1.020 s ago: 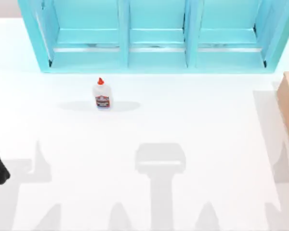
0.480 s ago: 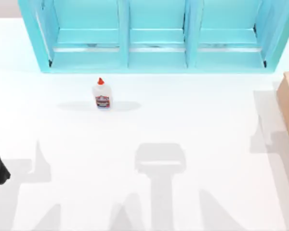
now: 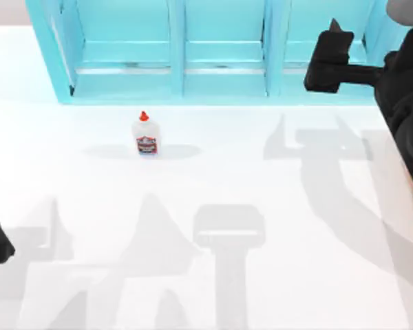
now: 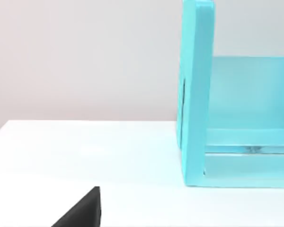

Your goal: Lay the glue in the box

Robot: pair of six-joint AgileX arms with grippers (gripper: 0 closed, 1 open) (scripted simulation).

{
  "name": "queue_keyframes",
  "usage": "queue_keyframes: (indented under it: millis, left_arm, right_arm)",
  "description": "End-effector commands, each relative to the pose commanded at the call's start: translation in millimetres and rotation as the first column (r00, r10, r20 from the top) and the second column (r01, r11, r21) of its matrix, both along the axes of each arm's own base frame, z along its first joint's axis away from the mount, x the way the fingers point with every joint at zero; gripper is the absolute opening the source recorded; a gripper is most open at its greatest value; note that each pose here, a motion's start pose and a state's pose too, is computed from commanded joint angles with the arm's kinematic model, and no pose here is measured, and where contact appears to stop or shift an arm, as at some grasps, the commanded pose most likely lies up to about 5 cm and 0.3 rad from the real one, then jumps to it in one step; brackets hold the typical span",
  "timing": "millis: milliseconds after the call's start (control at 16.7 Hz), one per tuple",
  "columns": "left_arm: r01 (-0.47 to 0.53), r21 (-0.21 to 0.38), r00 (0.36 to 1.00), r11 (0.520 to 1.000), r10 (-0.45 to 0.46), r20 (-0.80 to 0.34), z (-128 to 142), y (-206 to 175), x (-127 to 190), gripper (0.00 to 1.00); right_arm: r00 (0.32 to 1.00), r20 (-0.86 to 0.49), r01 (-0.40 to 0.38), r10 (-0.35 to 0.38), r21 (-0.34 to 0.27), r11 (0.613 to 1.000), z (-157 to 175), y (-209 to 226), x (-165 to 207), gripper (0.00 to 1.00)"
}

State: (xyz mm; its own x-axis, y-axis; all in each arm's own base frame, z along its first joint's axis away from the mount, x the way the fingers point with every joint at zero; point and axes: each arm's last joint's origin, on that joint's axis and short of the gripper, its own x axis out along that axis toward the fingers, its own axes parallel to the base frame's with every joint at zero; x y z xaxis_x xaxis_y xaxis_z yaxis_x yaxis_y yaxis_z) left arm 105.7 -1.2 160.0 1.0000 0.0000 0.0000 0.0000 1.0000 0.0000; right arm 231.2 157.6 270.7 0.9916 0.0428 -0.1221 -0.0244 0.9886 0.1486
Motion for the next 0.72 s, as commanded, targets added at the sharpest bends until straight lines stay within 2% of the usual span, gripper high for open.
queue_keyframes:
  millis: [120, 300, 540, 720]
  left_arm:
    - [0.000, 0.000, 1.000, 1.000, 0.000, 0.000, 0.0, 0.0, 0.0, 1.00]
    - [0.000, 0.000, 1.000, 1.000, 0.000, 0.000, 0.0, 0.0, 0.0, 1.00]
    - [0.000, 0.000, 1.000, 1.000, 0.000, 0.000, 0.0, 0.0, 0.0, 1.00]
    - [0.000, 0.000, 1.000, 1.000, 0.000, 0.000, 0.0, 0.0, 0.0, 1.00]
  right_arm:
    - [0.999, -0.031, 0.005, -0.006, -0.018, 1.000, -16.2, 49.9, 20.2, 1.00]
    - [0.998, -0.067, 0.013, -0.017, -0.062, 0.998, -61.5, 126.4, 37.2, 1.00]
    - [0.996, -0.086, 0.020, -0.032, -0.127, 0.992, -142.6, 209.5, 33.9, 1.00]
    - [0.996, -0.083, 0.023, -0.037, -0.157, 0.987, -195.3, 247.3, 21.3, 1.00]
